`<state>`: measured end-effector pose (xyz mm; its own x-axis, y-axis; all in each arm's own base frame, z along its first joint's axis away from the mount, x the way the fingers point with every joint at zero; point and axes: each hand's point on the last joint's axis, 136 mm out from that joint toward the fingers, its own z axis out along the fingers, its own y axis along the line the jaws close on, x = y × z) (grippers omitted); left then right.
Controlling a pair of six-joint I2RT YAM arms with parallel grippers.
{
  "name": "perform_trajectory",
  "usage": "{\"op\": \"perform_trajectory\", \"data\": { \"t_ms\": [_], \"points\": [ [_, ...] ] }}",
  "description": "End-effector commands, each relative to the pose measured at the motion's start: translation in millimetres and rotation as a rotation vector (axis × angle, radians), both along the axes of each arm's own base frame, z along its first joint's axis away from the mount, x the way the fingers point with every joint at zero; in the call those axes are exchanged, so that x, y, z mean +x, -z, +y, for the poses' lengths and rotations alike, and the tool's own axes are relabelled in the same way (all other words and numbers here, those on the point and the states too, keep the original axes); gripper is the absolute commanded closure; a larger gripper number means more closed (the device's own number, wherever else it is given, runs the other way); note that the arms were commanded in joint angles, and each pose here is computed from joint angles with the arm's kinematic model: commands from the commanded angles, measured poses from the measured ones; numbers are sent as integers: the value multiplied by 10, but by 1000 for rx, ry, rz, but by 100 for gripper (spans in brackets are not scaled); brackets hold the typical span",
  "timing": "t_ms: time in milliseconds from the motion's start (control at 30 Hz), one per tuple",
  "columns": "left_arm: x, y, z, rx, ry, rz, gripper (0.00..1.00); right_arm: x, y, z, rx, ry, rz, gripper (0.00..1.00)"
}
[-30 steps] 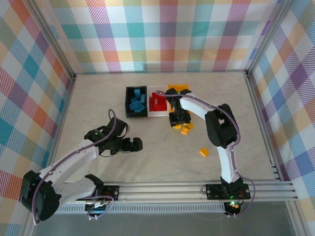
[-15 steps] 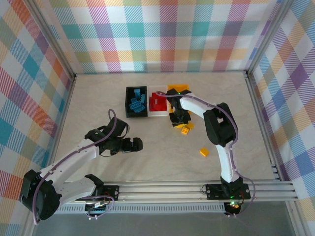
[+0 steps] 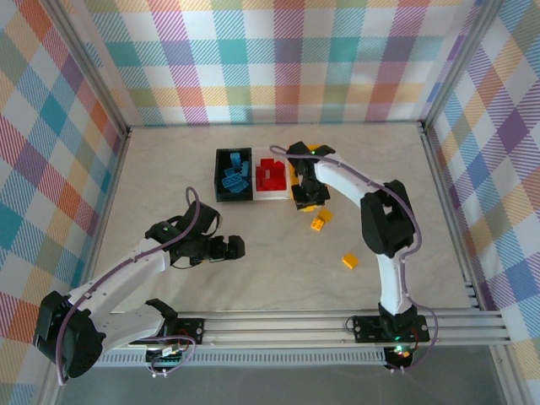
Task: Sort the legos into containers by color
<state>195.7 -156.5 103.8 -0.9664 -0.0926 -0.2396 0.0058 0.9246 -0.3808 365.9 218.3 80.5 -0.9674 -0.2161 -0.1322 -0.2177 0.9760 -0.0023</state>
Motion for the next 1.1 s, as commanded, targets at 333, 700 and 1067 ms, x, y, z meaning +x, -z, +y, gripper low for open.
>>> {"op": "perform_trajectory", "data": {
  "t_ms": [333, 700, 1067],
  "points": [
    [-22, -83, 93, 1, -45, -9, 0, 913, -477, 24, 84, 40, -101, 67],
    [-15, -64, 132, 1, -96, -10, 0, 1231, -178, -49, 117, 68, -77, 67],
    [0, -31, 124, 8, -92, -3, 0, 1322, -211, -43, 146, 80, -102, 49]
  ]
}}
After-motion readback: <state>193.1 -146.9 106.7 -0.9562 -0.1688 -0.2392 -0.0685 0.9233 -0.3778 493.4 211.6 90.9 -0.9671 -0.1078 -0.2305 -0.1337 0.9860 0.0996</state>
